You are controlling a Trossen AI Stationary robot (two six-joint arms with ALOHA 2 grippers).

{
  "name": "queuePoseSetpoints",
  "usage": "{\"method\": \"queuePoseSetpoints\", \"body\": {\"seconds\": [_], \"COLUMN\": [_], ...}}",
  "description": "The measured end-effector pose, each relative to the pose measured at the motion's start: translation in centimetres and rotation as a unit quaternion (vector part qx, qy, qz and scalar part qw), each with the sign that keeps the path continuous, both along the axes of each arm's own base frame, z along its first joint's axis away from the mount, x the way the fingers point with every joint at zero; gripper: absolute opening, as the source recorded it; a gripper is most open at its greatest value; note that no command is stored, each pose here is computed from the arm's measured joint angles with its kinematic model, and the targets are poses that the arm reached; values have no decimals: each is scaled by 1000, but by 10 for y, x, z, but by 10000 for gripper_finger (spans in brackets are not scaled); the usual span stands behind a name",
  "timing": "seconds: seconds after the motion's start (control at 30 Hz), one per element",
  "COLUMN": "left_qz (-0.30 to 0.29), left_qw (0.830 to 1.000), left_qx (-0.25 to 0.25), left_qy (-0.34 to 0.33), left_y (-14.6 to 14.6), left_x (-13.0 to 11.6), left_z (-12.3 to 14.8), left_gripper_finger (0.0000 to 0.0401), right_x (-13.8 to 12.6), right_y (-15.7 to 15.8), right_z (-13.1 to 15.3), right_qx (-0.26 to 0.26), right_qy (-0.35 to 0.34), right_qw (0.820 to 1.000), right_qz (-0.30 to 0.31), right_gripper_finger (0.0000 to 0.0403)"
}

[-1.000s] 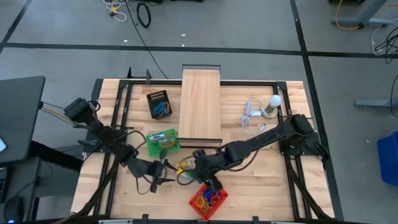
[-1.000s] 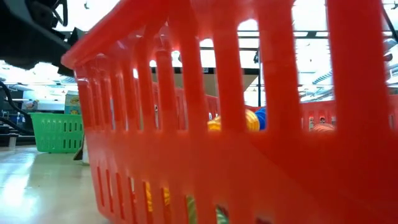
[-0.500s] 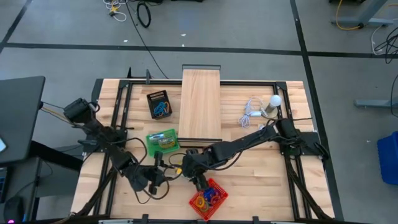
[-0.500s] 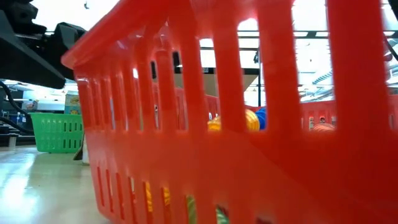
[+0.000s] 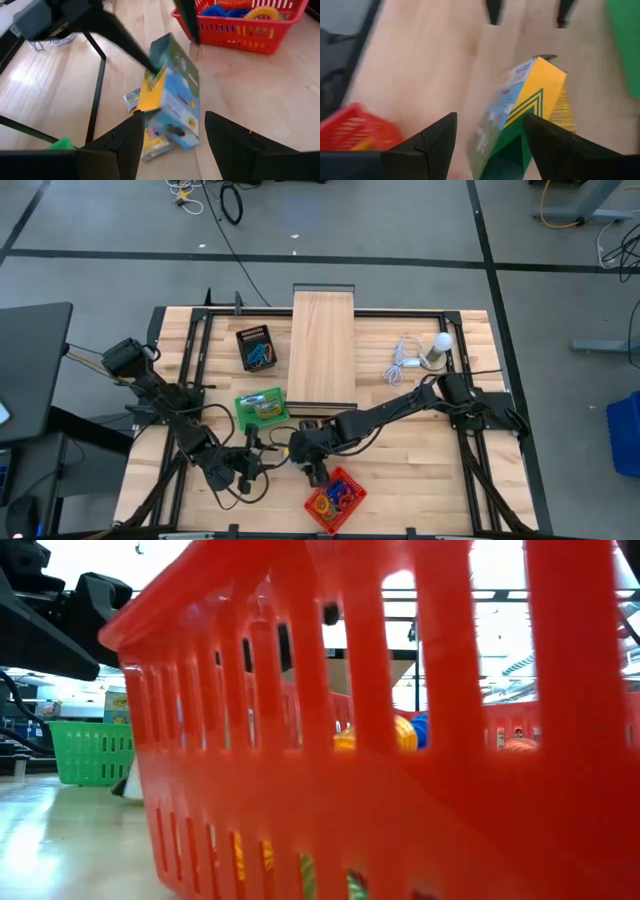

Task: Pick & Place Office Desk Supplies
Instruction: Put the large yellow crayon box into the green basket

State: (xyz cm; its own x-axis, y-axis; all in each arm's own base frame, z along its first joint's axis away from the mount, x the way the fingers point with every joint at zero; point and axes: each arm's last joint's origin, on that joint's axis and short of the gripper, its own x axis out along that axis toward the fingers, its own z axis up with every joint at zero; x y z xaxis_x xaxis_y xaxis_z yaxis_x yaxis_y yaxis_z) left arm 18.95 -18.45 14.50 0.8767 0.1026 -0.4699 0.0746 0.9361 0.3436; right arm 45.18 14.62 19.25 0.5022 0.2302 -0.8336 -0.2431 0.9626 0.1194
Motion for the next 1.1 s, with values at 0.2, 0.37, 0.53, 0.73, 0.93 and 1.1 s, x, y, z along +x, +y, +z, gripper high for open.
{"method": "queuePoseSetpoints", "body": {"seconds": [0.2, 0.37, 0.53, 0.73, 0.93, 1.1], "left_qz": [0, 1, 1, 1, 1, 0], "left_qw": [1000, 1000, 1000, 1000, 1000, 1000], "left_qx": [-1, 1, 2, 2, 0, -1], "left_qy": [-1, -1, -2, -2, -4, -6], "left_y": [0, 0, 0, 0, 0, -1], "left_x": [0, 0, 0, 0, 0, 1], "left_z": [0, 0, 0, 0, 1, 1], "left_gripper_finger": [215, 215, 215, 215, 215, 215], "right_x": [0, 2, 1, 1, 2, 6], "right_y": [2, 5, 6, 6, 6, 7], "right_z": [6, 14, 14, 14, 2, -12], "right_qx": [-18, -21, -23, -20, -14, -12], "right_qy": [3, -6, -5, -1, 22, 31], "right_qw": [1000, 1000, 1000, 1000, 1000, 999], "right_qz": [-3, 3, -7, -6, -4, 0], "right_gripper_finger": [243, 243, 243, 243, 243, 243]}}
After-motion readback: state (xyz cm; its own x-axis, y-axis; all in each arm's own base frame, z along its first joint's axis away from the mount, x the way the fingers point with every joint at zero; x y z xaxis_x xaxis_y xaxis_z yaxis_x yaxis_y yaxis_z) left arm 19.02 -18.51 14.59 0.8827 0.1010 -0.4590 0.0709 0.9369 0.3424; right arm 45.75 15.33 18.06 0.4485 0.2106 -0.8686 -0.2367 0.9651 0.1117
